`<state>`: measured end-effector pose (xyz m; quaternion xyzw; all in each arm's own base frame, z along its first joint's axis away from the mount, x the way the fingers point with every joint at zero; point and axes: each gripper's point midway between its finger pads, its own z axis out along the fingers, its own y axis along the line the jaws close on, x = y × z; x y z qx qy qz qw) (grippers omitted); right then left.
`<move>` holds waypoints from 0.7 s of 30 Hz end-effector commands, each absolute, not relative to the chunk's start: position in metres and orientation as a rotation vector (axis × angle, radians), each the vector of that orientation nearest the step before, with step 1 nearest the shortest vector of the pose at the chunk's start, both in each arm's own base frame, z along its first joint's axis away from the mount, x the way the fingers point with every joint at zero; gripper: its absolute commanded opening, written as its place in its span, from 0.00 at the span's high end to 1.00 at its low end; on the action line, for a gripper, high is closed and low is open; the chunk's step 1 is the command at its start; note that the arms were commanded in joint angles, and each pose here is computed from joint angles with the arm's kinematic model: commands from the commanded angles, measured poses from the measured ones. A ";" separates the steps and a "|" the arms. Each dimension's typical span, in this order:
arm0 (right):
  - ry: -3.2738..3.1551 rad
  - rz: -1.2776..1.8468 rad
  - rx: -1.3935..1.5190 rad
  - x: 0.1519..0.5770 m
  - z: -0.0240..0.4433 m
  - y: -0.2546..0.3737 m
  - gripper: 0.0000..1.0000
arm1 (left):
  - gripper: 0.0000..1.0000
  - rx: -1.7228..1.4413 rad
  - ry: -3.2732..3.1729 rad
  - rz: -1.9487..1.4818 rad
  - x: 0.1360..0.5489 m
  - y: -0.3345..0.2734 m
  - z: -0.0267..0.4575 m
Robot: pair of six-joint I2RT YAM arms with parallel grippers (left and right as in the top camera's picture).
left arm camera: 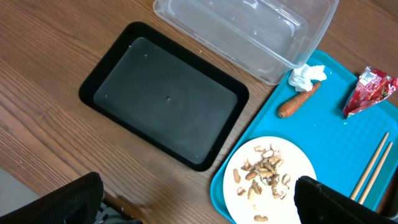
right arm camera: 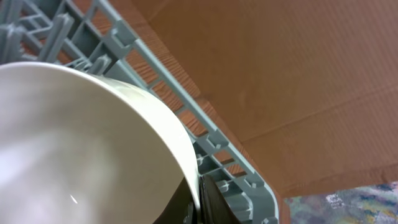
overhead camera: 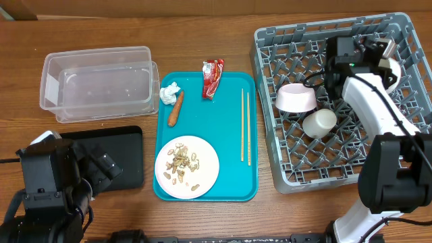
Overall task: Sort waste into correct bins and load items into the dishwasher
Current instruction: 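Carry the white bowl into the dish rack and release it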
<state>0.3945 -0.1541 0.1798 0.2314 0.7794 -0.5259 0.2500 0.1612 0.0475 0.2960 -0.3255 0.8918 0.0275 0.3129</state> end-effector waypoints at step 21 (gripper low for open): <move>2.047 -1.647 0.480 0.394 0.186 -0.143 0.96 | 0.00 -0.880 2.325 0.091 0.161 0.052 0.301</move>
